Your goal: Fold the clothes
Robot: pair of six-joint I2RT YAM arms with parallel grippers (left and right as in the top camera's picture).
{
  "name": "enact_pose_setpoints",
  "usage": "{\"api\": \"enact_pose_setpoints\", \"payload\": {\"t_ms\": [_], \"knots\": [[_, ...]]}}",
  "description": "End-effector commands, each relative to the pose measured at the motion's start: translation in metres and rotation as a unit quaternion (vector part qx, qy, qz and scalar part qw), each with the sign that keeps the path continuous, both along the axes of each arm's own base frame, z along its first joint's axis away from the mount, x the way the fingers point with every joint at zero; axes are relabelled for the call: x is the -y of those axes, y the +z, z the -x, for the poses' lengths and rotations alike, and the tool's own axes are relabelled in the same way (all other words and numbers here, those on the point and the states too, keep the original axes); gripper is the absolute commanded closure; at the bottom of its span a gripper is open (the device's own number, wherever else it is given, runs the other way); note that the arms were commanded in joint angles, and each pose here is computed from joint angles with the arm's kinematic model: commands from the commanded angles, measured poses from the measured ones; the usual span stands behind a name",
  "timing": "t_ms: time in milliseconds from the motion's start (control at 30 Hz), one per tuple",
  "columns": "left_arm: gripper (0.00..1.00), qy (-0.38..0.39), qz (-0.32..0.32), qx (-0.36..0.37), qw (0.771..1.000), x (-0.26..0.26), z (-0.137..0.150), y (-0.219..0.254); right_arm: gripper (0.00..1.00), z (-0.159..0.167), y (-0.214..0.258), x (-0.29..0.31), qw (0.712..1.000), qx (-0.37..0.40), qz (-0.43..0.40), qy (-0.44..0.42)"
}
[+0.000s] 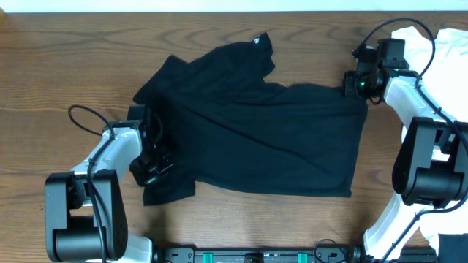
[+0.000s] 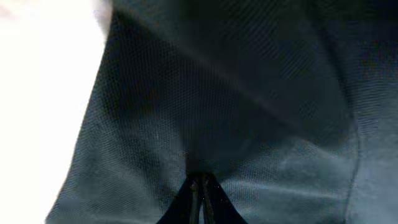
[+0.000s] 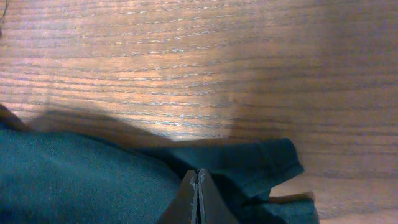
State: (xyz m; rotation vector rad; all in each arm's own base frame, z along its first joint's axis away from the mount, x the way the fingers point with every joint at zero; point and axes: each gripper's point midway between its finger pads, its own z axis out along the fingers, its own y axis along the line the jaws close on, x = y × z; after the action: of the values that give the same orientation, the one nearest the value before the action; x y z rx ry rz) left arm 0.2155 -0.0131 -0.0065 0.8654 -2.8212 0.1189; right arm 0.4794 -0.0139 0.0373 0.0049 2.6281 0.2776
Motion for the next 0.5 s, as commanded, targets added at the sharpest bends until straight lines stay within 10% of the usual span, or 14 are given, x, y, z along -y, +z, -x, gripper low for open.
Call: {"api": "enact_pose_setpoints", "payload": {"t_ms": [0, 467], "knots": [[0.94, 0.018, -0.064, -0.049, 0.997, -0.028, 0.026, -0.010, 0.99, -0.003, 0.010, 0.002, 1.000, 0.013, 0.016, 0.010], [0.94, 0.003, -0.054, -0.071, 0.996, -0.033, 0.037, -0.006, 0.99, 0.012, -0.067, 0.001, 0.998, -0.063, 0.012, 0.023]]}}
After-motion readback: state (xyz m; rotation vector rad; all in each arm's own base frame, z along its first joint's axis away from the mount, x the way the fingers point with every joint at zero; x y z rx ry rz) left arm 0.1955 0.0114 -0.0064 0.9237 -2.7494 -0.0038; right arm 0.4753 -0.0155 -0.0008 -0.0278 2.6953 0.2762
